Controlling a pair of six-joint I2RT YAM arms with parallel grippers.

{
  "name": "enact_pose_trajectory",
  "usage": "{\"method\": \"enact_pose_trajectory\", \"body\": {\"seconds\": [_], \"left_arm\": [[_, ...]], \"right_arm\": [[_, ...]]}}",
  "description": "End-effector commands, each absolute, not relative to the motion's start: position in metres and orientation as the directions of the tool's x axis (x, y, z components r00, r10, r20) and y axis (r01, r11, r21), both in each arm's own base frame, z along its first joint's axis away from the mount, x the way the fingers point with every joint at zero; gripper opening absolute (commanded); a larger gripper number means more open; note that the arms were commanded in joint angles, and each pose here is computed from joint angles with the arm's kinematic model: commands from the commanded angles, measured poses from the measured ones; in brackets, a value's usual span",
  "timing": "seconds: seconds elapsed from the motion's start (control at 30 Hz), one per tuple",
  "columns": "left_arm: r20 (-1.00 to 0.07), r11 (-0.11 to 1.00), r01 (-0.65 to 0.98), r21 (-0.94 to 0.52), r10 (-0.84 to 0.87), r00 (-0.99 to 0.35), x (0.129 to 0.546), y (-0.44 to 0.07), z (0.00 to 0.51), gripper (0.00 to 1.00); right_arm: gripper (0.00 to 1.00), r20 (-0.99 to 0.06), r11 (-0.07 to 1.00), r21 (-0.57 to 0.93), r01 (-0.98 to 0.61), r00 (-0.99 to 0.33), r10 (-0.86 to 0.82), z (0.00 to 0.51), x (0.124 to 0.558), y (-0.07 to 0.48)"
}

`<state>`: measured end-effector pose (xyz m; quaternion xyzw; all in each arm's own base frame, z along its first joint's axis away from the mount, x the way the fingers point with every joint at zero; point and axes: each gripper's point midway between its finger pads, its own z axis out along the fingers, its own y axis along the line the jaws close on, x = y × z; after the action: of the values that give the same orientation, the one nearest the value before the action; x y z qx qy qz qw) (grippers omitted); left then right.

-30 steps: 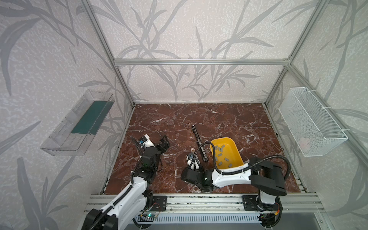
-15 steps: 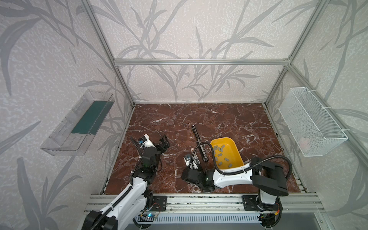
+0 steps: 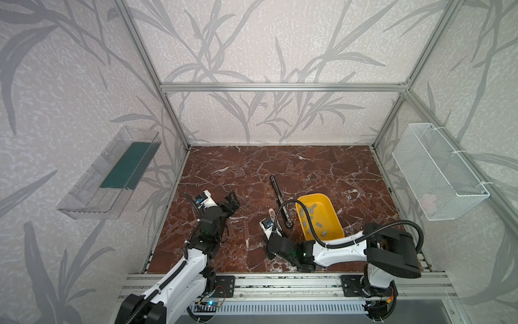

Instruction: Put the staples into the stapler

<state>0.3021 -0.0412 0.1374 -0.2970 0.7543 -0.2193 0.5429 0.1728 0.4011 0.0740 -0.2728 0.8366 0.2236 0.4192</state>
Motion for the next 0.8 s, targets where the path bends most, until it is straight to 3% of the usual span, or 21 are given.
{"method": "enact_pose_trajectory", "body": {"seconds": [0.0, 0.13, 0.33, 0.4, 0.47, 0.77], "left_arm": [[-0.543, 0.636, -0.282, -0.718, -0.766, -0.345, 0.283, -0.053, 0.120, 0.99], [-0.500, 0.666, -0.310, -0.678, -0.728, -0.469, 0.244, -0.057, 0.105, 0.98], [-0.694, 0.784, -0.168, -0.597, -0.611, -0.381, 0.213, -0.035, 0.139, 0.99], [-0.742, 0.803, -0.115, -0.584, -0.586, -0.326, 0.209, -0.032, 0.154, 0.99], [-0.743, 0.802, -0.169, -0.573, -0.595, -0.306, 0.209, -0.022, 0.149, 0.99], [-0.718, 0.834, -0.174, -0.524, -0.542, -0.437, 0.222, -0.038, 0.131, 0.99]], "right_arm": [[0.00, -0.842, 0.756, 0.152, -0.637, -0.484, -0.238, 0.080, 0.178, 0.397], [0.00, -0.852, 0.757, 0.161, -0.633, -0.477, -0.218, 0.084, 0.178, 0.393], [0.00, -0.839, 0.766, 0.162, -0.622, -0.495, -0.225, 0.076, 0.177, 0.391], [0.00, -0.846, 0.762, 0.166, -0.627, -0.487, -0.217, 0.076, 0.177, 0.391], [0.00, -0.853, 0.758, 0.163, -0.632, -0.477, -0.214, 0.076, 0.178, 0.391], [0.00, -0.829, 0.778, 0.104, -0.620, -0.486, -0.276, 0.058, 0.184, 0.389]]}}
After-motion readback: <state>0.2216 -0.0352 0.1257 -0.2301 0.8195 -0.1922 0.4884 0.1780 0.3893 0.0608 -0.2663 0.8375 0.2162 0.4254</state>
